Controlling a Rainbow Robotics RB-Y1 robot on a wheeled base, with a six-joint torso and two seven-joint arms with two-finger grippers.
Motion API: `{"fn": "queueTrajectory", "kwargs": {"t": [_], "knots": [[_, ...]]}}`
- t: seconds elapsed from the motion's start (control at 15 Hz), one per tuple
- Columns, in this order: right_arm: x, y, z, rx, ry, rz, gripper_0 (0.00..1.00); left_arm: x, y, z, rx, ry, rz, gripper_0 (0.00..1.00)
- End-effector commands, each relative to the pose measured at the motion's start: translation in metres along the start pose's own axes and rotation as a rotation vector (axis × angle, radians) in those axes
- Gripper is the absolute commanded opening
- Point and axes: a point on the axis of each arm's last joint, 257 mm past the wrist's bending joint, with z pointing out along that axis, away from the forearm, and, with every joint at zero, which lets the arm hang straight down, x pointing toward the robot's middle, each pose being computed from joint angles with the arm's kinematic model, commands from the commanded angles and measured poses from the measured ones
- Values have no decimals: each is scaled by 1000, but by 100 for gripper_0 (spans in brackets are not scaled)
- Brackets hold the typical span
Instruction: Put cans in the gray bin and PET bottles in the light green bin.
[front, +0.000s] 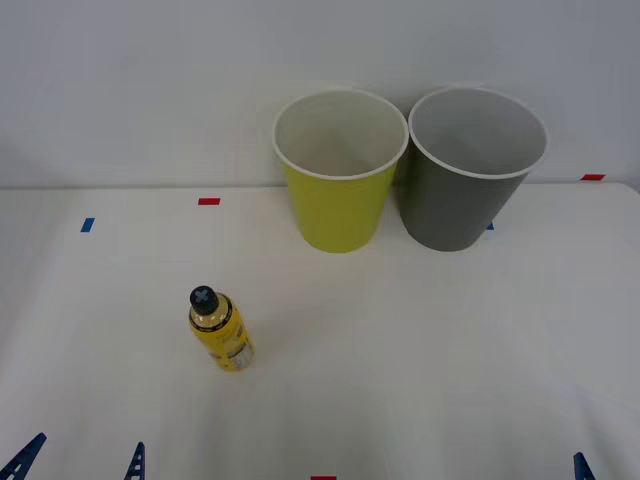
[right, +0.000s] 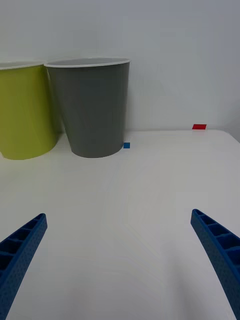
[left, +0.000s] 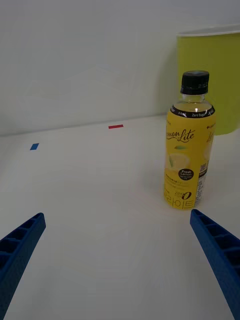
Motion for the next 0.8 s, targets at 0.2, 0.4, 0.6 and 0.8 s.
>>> {"fn": "queueTrajectory", "kwargs": {"t": [0.2, 0.4, 0.6, 0.8], "knots": [[0, 0, 0, 0, 0, 0, 100, 0, 0, 0, 0, 0, 0, 100], [0, 0, 0, 0, 0, 0, 100, 0, 0, 0, 0, 0, 0, 100], [0, 0, 0, 0, 0, 0, 100, 0, 0, 0, 0, 0, 0, 100], [0, 0, 0, 0, 0, 0, 100, 0, 0, 0, 0, 0, 0, 100]]}}
